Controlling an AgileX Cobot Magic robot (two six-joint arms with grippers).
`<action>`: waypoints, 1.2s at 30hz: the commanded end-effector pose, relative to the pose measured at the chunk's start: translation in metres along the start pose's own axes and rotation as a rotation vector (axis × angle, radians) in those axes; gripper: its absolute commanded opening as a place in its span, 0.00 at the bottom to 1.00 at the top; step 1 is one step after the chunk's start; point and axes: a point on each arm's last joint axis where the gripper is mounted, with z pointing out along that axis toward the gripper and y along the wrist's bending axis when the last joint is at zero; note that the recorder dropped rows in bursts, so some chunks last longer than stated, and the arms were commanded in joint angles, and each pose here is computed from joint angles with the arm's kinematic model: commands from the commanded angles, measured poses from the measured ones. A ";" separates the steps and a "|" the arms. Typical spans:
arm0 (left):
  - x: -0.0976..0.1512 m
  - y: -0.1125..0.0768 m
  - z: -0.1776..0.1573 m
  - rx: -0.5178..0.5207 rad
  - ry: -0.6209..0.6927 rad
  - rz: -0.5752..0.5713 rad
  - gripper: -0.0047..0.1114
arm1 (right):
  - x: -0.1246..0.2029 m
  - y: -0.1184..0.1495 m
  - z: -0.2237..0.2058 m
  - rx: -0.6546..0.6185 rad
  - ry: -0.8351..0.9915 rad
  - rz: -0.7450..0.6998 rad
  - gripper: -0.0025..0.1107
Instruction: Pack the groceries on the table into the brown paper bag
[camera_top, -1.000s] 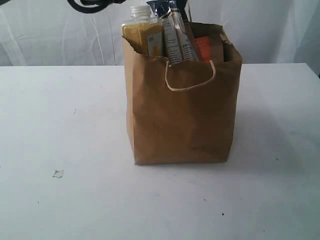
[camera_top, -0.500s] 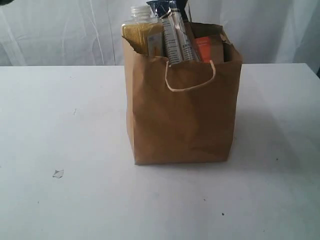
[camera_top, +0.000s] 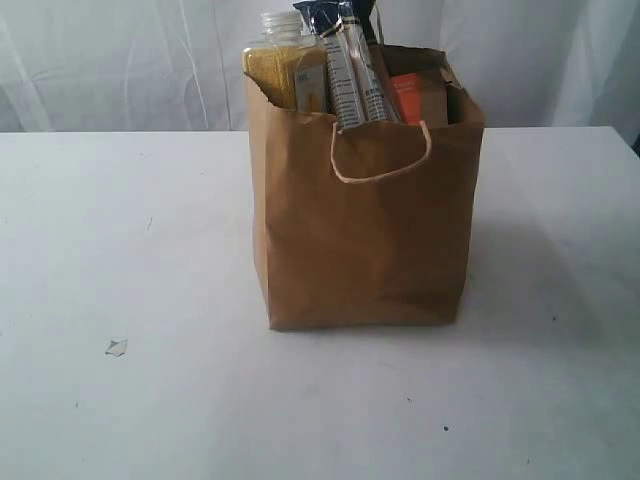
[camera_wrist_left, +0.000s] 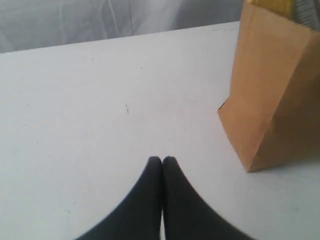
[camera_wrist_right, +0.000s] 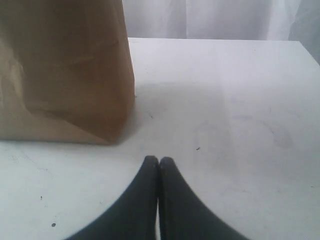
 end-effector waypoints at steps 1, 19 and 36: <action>0.005 0.005 -0.002 -0.038 0.034 0.009 0.04 | 0.001 0.000 0.000 0.003 -0.004 0.004 0.02; 0.032 -0.028 0.016 0.297 -0.119 0.504 0.04 | 0.001 0.000 0.000 0.003 -0.004 0.004 0.02; 0.183 -0.004 0.029 0.459 -0.335 0.295 0.04 | 0.001 0.000 0.000 0.003 -0.004 0.004 0.02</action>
